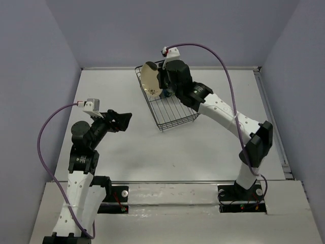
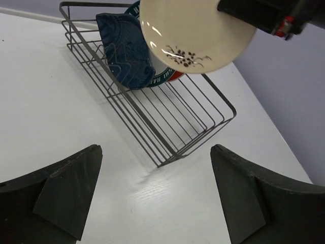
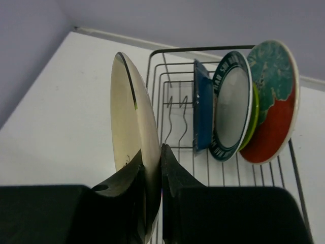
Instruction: Load the plates into the dish rack
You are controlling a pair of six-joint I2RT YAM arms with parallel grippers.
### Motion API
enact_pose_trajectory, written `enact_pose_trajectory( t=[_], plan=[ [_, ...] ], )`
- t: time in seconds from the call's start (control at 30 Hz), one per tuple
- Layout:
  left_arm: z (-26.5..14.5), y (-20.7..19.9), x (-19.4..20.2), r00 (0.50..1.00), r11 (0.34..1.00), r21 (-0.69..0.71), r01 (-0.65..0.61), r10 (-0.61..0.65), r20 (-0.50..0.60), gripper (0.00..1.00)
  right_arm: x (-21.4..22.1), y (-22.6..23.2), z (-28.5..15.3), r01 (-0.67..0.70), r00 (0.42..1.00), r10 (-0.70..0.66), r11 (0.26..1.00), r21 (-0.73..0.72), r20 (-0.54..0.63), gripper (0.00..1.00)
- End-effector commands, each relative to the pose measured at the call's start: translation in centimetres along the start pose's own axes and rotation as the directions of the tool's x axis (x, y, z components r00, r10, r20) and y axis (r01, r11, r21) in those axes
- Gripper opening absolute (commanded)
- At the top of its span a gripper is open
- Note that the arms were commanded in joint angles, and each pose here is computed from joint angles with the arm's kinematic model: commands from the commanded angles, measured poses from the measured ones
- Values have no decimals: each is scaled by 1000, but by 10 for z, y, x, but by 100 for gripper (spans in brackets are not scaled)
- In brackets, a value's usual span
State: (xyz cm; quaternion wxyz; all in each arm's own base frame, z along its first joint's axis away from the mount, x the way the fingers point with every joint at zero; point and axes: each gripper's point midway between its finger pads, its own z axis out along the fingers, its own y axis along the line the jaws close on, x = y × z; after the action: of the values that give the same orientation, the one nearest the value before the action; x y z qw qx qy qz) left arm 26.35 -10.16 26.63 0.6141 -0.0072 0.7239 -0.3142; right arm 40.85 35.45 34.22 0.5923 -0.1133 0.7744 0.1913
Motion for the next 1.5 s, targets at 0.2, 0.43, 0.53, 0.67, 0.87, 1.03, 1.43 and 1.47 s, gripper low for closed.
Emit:
enact_pose_trajectory(
  t=[0.2,0.43,0.53,0.67,0.87,1.03,1.43,1.47],
  plan=[
    [2,-20,-4,998,996,69,-51,52,-20,99,-20,-53,70,246,963,-270,875,417,-1,7],
    [4,-22,1,998,996,76,-47,50,-39,99,7,-48,107,289,952,-304,860,421,-34,7],
    [4,-22,1,998,996,72,-46,49,-39,99,28,-49,118,312,947,-313,854,417,-68,7],
    [5,-21,1,998,997,69,-46,49,-39,99,51,-45,129,314,949,-301,870,381,-95,7],
    [5,-20,1,998,997,65,-46,48,-37,99,80,-39,147,296,955,-272,890,348,-116,7],
    [5,-19,1,998,997,59,-45,47,-38,99,83,-37,150,285,959,-261,896,340,-113,30],
    [11,-9,4,998,999,30,-26,28,-50,99,-12,-13,76,109,993,-116,978,179,32,72],
    [11,-8,4,998,999,27,-26,27,-49,99,-17,-11,66,95,994,-102,984,154,39,72]
  ],
)
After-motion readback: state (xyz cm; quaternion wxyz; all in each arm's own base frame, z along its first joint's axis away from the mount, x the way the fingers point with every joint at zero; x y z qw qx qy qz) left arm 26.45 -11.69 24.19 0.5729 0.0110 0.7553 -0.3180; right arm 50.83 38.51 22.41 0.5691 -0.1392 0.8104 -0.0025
